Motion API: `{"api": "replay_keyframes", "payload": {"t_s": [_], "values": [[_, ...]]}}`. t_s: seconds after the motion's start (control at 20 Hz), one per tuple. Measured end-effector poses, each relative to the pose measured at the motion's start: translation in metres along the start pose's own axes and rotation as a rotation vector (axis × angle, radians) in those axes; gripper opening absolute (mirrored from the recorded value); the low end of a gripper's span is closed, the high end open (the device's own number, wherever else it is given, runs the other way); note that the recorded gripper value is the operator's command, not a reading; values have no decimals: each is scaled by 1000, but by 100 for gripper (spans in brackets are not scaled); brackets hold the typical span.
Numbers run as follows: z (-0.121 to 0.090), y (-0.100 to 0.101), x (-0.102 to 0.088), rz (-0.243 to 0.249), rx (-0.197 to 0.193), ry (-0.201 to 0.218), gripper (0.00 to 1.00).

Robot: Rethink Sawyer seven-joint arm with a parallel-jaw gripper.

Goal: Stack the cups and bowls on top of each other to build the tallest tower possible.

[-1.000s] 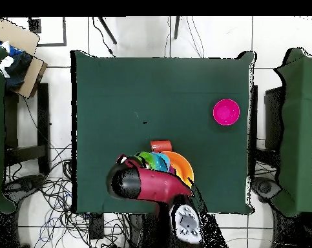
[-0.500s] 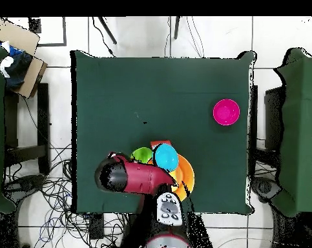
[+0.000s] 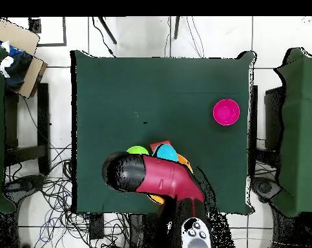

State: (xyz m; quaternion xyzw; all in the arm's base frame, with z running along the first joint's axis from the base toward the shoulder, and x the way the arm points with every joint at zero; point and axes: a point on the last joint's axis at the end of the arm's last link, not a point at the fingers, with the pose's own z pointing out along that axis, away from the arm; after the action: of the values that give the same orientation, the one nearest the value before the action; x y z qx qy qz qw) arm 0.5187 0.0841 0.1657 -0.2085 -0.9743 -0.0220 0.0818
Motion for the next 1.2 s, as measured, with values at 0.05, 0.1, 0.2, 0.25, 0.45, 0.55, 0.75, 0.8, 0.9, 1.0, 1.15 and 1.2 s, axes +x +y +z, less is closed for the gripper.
{"api": "replay_keyframes", "payload": {"t_s": [0.05, 0.1, 0.2, 0.25, 0.45, 0.55, 0.75, 0.8, 0.9, 1.0, 1.15, 1.2], "values": [[-12, -5, -7, 15, -10, -19, 100], [-19, -8, -12, 24, -18, -33, 100], [-29, -13, -18, 39, -29, -52, 100], [-35, -16, -22, 48, -36, -63, 100], [-53, -27, -31, 70, -51, -100, 100], [-72, -39, -35, 92, -64, -136, 100], [-98, -68, -25, 146, -80, -174, 100], [-99, -72, -23, 152, -81, -175, 100], [-107, -91, -8, 190, -89, -181, 100], [-110, -101, 4, 210, -92, -181, 100], [-114, -113, 23, 231, -90, -187, 100], [-115, -115, 26, 232, -87, -190, 100]]}}
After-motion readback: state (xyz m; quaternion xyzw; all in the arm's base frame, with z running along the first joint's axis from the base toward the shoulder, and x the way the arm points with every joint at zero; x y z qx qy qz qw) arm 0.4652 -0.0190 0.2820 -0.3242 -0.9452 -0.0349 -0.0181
